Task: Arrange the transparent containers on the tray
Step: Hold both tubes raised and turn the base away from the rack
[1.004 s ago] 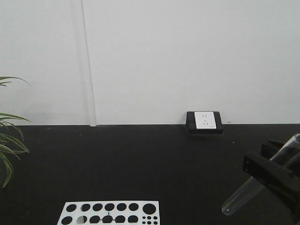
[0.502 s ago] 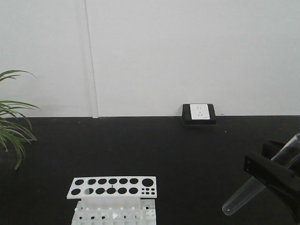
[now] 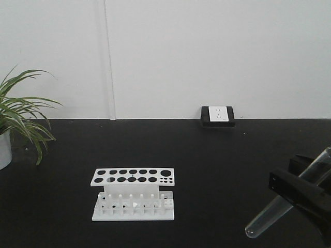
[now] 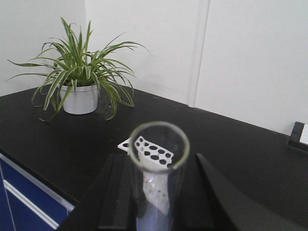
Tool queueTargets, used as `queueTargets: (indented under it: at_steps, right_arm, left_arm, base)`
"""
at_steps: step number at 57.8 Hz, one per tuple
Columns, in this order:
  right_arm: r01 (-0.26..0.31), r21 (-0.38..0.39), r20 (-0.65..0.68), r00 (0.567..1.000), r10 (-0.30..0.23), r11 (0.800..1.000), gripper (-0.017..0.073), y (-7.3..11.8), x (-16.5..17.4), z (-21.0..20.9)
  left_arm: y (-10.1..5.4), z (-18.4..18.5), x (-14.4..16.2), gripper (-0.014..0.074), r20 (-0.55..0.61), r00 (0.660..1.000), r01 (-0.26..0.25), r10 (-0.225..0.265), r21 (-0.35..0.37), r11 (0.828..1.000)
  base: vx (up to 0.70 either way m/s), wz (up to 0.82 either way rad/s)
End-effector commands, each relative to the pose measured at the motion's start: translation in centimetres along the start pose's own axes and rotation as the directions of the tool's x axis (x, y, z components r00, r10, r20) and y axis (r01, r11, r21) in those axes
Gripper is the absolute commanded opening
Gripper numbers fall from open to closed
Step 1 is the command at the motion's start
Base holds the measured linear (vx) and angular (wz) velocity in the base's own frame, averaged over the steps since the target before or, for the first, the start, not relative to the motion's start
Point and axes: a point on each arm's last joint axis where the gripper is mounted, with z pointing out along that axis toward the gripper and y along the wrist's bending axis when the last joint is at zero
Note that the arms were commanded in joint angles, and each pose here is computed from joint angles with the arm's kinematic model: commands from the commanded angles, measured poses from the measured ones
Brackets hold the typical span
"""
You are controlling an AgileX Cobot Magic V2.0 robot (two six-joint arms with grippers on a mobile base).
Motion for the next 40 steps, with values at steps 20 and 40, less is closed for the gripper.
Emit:
queueTargets:
  at_steps: [20,40]
  right_arm:
    - [0.021,0.012,0.116,0.993,-0.022,1.000,0.0096,-0.17,-1.78,-0.34]
    - [0.021,0.012,0.116,0.993,-0.022,1.000,0.0096,-0.17,-1.78,-0.34]
  left_arm:
    - [-0.19,-0.17,-1.92,0.0085,0.113,0.994,0.004,-0.005,0.016,1.000]
    - [-0.19,-0.17,-1.92,0.0085,0.113,0.994,0.004,-0.005,0.016,1.000]
  base:
    - [-0.25,0.01]
    - [-0.28,0.01]
